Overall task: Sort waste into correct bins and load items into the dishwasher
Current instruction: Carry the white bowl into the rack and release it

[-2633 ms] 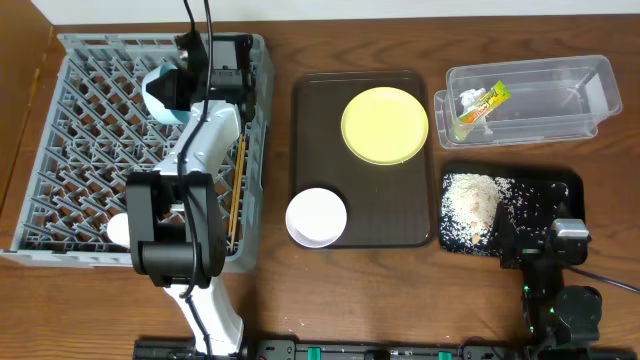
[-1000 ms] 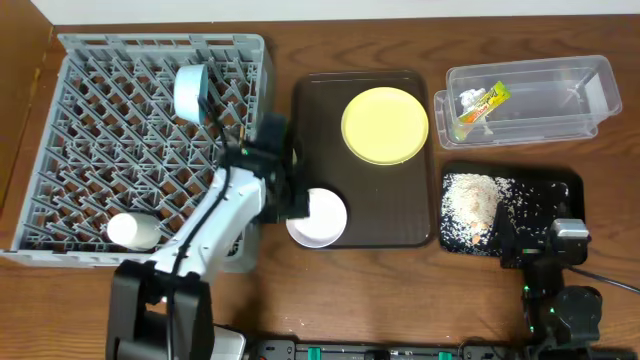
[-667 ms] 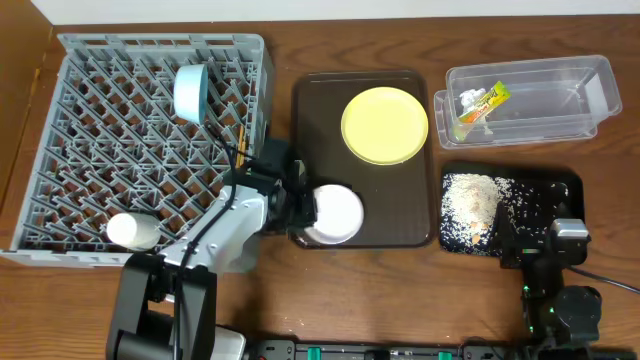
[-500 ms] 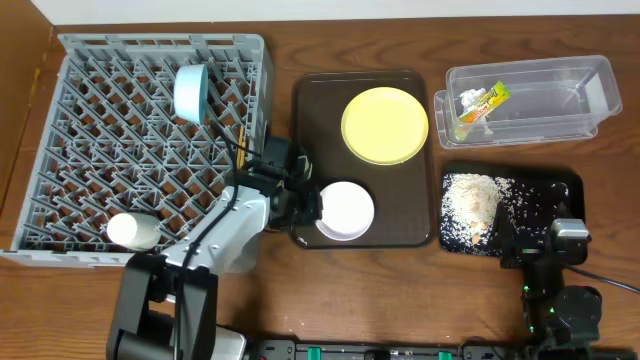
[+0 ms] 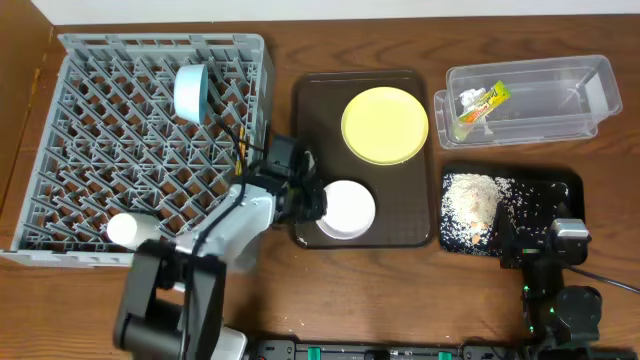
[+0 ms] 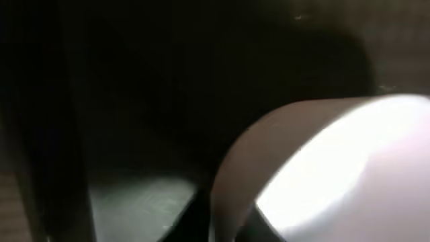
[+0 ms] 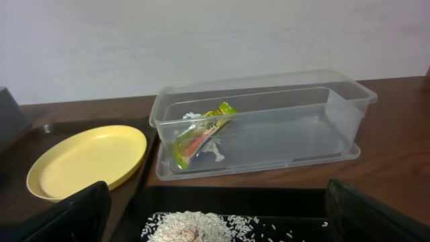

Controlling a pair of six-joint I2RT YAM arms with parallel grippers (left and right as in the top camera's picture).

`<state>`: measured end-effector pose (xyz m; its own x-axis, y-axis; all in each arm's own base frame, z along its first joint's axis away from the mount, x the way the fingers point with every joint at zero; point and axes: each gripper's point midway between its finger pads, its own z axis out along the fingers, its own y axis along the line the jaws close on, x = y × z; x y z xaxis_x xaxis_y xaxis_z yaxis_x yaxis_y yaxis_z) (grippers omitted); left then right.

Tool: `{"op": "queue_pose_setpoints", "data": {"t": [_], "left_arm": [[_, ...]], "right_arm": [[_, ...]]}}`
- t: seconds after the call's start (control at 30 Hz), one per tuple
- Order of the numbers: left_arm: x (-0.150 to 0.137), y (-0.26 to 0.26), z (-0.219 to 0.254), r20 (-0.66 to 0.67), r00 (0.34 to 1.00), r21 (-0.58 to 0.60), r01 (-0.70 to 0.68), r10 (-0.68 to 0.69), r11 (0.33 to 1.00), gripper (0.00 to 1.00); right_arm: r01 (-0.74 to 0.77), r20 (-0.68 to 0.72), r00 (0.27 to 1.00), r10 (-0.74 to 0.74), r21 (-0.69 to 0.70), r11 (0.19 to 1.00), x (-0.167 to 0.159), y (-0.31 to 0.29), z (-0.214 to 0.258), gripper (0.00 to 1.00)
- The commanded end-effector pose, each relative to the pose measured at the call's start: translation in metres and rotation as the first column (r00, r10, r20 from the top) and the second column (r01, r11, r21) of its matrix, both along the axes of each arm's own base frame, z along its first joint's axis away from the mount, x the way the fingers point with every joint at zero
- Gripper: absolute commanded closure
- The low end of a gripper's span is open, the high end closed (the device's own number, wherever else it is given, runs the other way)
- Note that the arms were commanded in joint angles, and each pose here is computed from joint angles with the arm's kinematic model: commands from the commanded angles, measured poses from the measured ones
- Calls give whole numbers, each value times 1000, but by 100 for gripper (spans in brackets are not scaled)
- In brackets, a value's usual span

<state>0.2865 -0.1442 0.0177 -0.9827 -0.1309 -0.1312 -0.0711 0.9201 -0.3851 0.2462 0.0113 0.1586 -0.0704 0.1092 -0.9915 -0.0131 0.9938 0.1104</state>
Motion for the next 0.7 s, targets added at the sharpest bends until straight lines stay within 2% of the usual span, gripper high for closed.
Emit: {"op": "queue_pose_setpoints", "data": {"t": [0.0, 0.13, 0.17, 0.2, 0.23, 0.3, 0.33, 0.37, 0.4, 0.43, 0.47, 0.5, 0.53, 0.67], "left_arm": [[-6, 2, -11, -38, 999, 10, -12, 13, 1000, 92], [18, 10, 40, 85, 995, 18, -50, 49, 999, 93], [23, 23, 58, 136, 988, 68, -79, 69, 995, 93], [28, 50, 86, 221, 972, 189, -127, 84, 974, 93], [29, 61, 97, 255, 963, 239, -152, 89, 959, 93], [25, 122, 144, 411, 904, 466, -323, 122, 824, 92], [20, 151, 168, 493, 859, 542, -427, 137, 724, 93], [12, 180, 196, 582, 800, 598, -541, 144, 592, 93], [4, 201, 219, 648, 749, 619, -624, 139, 478, 93], [-2, 213, 236, 685, 718, 630, -668, 122, 396, 92], [-8, 228, 258, 721, 688, 646, -712, 85, 275, 93], [-11, 235, 269, 724, 687, 665, -718, 55, 205, 93], [-10, 241, 275, 694, 720, 710, -689, 18, 147, 92], [-6, 263, 264, 579, 815, 813, -579, 19, 62, 93]], "right_arm": [[8, 0, 1000, -8, -14, 1000, 0, -2, -1, 1], [8, 0, 1000, -8, -14, 1000, 0, -2, -1, 1], [8, 0, 1000, -8, -14, 1000, 0, -2, -1, 1], [8, 0, 1000, -8, -14, 1000, 0, -2, -1, 1], [8, 0, 1000, -8, -14, 1000, 0, -2, -1, 1], [8, 0, 1000, -8, -14, 1000, 0, -2, -1, 1], [8, 0, 1000, -8, -14, 1000, 0, -2, -1, 1], [8, 0, 1000, -8, -14, 1000, 0, -2, -1, 1], [8, 0, 1000, -8, -14, 1000, 0, -2, -1, 1], [8, 0, 1000, -8, -14, 1000, 0, -2, -1, 1], [8, 0, 1000, -8, -14, 1000, 0, -2, -1, 1], [8, 0, 1000, -8, -14, 1000, 0, -2, -1, 1], [8, 0, 1000, -8, -14, 1000, 0, -2, -1, 1], [8, 0, 1000, -8, -14, 1000, 0, -2, -1, 1]]}}
